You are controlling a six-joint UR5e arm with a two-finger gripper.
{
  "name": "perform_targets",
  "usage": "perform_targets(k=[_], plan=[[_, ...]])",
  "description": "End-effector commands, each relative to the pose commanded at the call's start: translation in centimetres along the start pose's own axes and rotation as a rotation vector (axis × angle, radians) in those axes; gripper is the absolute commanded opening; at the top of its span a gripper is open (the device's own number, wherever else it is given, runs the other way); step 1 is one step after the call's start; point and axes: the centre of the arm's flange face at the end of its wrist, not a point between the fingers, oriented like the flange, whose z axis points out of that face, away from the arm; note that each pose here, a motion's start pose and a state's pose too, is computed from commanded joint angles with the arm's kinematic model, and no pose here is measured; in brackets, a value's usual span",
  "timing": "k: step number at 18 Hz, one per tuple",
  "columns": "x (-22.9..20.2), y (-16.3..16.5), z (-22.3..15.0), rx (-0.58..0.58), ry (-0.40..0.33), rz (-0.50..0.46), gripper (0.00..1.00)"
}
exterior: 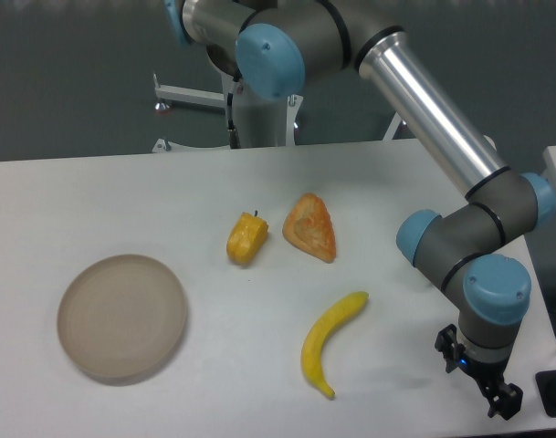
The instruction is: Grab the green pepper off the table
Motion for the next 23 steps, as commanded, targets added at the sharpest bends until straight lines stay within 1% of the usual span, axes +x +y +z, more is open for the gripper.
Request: perform_targets(k=[4, 7, 10, 11, 14, 18, 20, 21, 23], plan=[[0.0, -0.1, -0.2, 0.0, 0.0, 0.001, 1.0], [-0.1, -0.2, -1.5, 0.007, -0.006, 0.0, 1.0], [0.5, 0.1, -1.7, 0.011, 0.01, -0.007, 1.0], [0.5, 0.1, -2.2, 0.013, 0.007, -0.009, 1.0], [1.1, 0.4, -3.3, 0.013, 0.028, -0.012, 1.0], [2.2, 1.3, -5.0, 0.015, 0.073, -0.054, 1.0], [3.1, 2.0, -6.0, 0.044, 0.105, -0.074, 1.0], [3.4, 3.0, -6.8, 0.04, 0.117, -0.087, 1.0], [4.9, 5.1, -7.8, 0.036, 0.167, -0.114, 1.0]])
